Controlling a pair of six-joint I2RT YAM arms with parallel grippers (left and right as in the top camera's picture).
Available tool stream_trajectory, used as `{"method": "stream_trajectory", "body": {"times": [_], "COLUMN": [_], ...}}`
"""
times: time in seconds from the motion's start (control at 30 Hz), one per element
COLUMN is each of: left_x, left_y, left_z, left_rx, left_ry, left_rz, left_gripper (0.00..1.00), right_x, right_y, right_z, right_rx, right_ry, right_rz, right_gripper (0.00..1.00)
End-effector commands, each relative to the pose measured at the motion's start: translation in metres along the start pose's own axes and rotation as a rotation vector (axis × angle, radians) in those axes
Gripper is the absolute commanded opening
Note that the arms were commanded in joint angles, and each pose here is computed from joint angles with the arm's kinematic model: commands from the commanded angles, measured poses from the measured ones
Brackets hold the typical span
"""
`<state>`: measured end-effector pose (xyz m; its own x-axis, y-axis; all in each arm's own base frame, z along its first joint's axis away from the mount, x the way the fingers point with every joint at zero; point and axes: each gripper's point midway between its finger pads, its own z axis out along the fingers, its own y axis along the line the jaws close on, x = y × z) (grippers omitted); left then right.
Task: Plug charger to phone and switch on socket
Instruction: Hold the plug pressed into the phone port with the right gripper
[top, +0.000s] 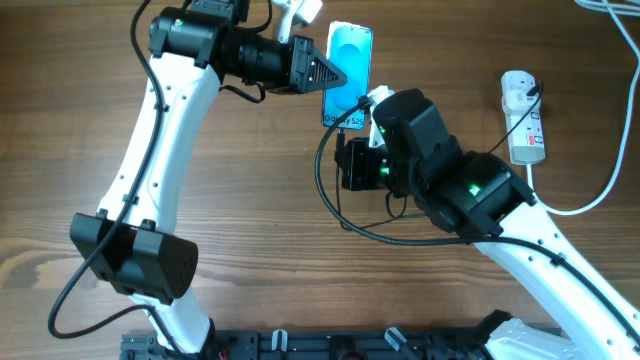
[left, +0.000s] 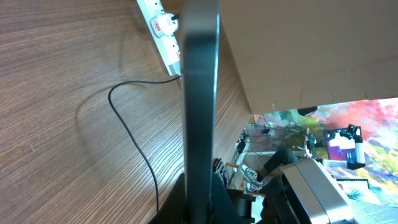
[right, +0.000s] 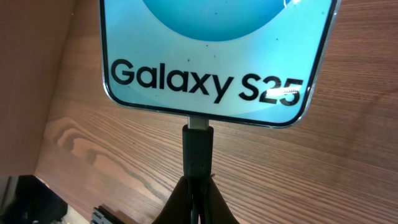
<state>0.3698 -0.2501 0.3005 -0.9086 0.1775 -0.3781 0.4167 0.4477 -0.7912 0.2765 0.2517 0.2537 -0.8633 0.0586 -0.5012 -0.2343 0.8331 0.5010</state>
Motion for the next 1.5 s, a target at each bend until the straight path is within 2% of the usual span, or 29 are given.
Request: {"method": "stream_trajectory", "body": {"times": [0.0, 1.47], "left_x": [0.0015, 0.0022], "left_y": [-0.0136, -0.0135], "left_z": [-0.0075, -0.0075], "left_rx": [0.033, 0.033], "left_ry": [-0.008, -0.006], "left_rz": [0.039, 0.057], "left_gripper": [0.04, 0.04], "right_x": [-0.0168, -0.0224], "right_y": [-0.0026, -0.0024], "right_z": [-0.0083, -0.0088], "right_rx": [0.028, 0.032], "right_ry": [-0.076, -0.102], "right_rz": [-0.001, -0.004], "right_gripper": [0.04, 0.04]}}
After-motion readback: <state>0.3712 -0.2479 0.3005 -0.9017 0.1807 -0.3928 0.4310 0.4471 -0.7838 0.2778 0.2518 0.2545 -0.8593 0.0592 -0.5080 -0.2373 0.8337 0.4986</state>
